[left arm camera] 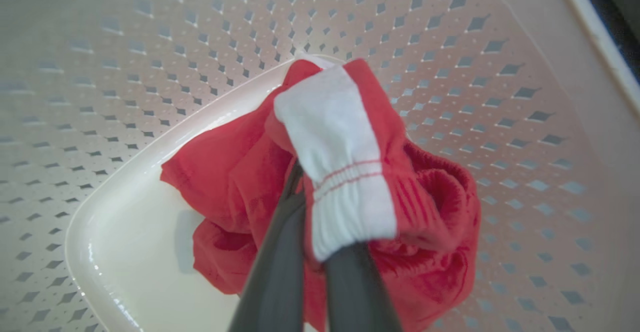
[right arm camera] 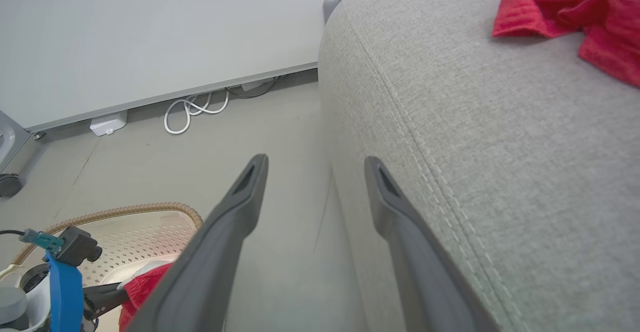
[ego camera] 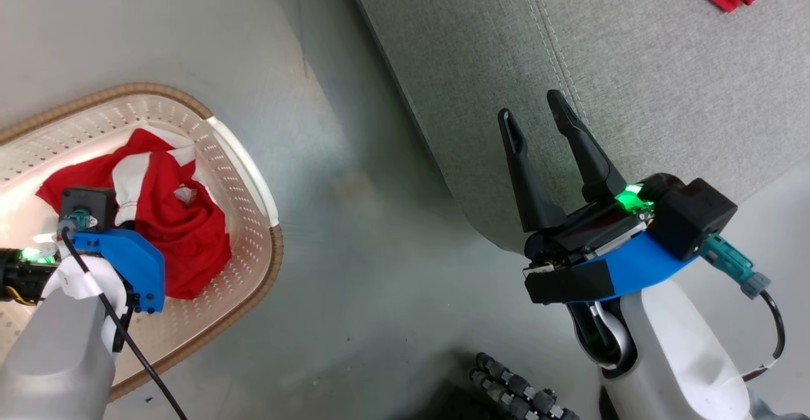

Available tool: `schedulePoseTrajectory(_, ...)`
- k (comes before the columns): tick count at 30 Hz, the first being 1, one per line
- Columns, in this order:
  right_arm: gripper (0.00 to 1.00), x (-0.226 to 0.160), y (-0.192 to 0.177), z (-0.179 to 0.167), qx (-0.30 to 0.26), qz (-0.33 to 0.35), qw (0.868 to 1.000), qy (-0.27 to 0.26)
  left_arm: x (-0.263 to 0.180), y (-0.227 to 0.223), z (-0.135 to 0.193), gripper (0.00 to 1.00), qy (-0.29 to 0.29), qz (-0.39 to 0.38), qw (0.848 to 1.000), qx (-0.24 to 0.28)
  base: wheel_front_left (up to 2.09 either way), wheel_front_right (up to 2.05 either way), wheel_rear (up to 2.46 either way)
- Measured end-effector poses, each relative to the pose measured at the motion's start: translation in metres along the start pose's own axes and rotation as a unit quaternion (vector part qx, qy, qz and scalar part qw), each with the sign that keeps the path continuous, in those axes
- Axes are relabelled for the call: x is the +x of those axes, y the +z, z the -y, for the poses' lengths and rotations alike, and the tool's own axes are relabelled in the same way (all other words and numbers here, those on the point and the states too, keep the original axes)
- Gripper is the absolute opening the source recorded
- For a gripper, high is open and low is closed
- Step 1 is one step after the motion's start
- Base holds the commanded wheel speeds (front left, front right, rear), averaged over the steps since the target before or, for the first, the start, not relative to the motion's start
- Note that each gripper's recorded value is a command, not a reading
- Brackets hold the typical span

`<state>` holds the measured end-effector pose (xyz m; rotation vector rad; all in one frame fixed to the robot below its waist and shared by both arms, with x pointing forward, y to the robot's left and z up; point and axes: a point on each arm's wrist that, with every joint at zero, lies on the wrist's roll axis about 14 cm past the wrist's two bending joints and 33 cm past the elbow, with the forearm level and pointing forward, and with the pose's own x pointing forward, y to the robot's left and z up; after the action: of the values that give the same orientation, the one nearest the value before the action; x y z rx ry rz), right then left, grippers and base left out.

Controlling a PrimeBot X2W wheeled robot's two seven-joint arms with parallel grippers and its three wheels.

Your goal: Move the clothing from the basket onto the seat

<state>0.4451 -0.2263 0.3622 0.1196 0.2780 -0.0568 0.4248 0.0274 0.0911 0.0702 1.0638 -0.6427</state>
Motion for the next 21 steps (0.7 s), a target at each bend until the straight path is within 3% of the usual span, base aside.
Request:
schedulePoseTrajectory(8, 1.0, -0.004, 0.025, -0.007, -0.017, 0.031, 0.999, 0.012, -0.025, 0.028, 0.016, 0.0, -0.009, 0.047, 0.999, -0.004, 0.0, 0.0, 0.0)
schedulePoseTrajectory(21, 1.0, -0.026, 0.071, -0.032, -0.032, 0.093, 0.994, 0.042, -0.101, 0.079, 0.056, 0.0, -0.011, 0.143, 0.99, -0.002, 0.0, 0.0, 0.0)
